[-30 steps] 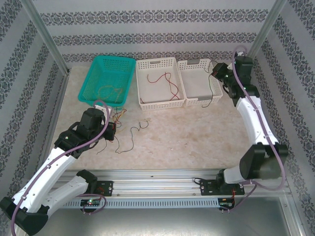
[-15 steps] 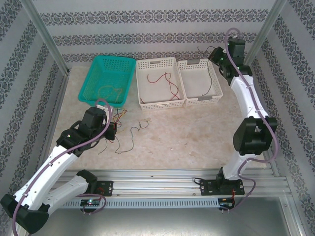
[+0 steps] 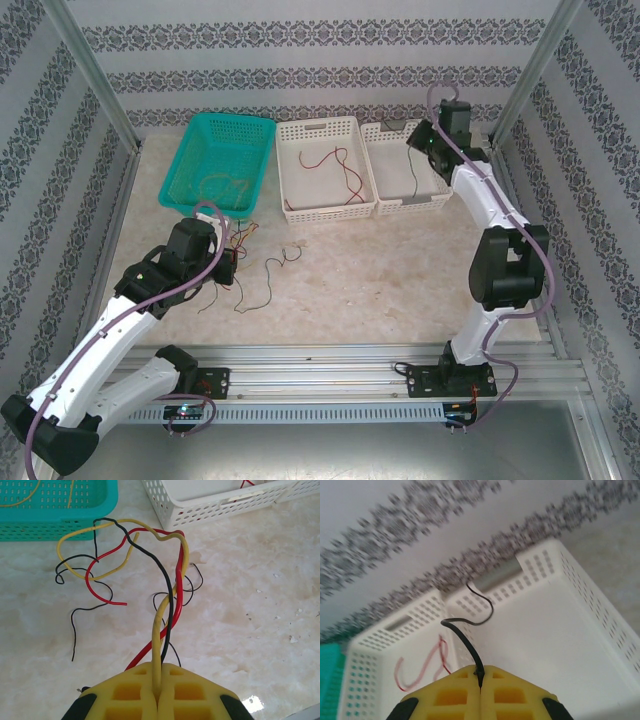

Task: Untangle the cables

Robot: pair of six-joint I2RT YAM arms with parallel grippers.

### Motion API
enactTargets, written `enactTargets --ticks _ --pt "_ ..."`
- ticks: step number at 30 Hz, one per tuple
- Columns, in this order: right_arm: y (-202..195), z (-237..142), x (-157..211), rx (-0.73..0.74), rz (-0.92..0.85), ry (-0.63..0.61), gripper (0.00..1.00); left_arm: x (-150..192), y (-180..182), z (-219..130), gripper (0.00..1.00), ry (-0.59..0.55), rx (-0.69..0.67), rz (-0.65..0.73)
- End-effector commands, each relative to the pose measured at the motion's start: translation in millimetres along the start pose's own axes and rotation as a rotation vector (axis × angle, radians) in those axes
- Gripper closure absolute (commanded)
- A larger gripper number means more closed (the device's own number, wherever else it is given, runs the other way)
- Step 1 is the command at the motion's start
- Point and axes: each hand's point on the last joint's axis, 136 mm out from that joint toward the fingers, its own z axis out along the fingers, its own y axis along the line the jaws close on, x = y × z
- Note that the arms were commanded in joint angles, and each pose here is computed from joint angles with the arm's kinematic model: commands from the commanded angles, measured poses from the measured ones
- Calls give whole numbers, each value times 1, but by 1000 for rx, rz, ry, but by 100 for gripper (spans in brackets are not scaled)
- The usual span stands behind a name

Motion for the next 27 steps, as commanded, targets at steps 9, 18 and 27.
enactTargets --ticks 9,18,27 --pt "-32 34 56 93 -12 75 100 -5 -1 0 100 -28 11 19" --pt "-56 55 105 172 -28 189 100 -5 -2 1 100 -24 18 20" --pt "-70 79 127 233 -36 287 100 -5 -3 1 100 -23 23 21"
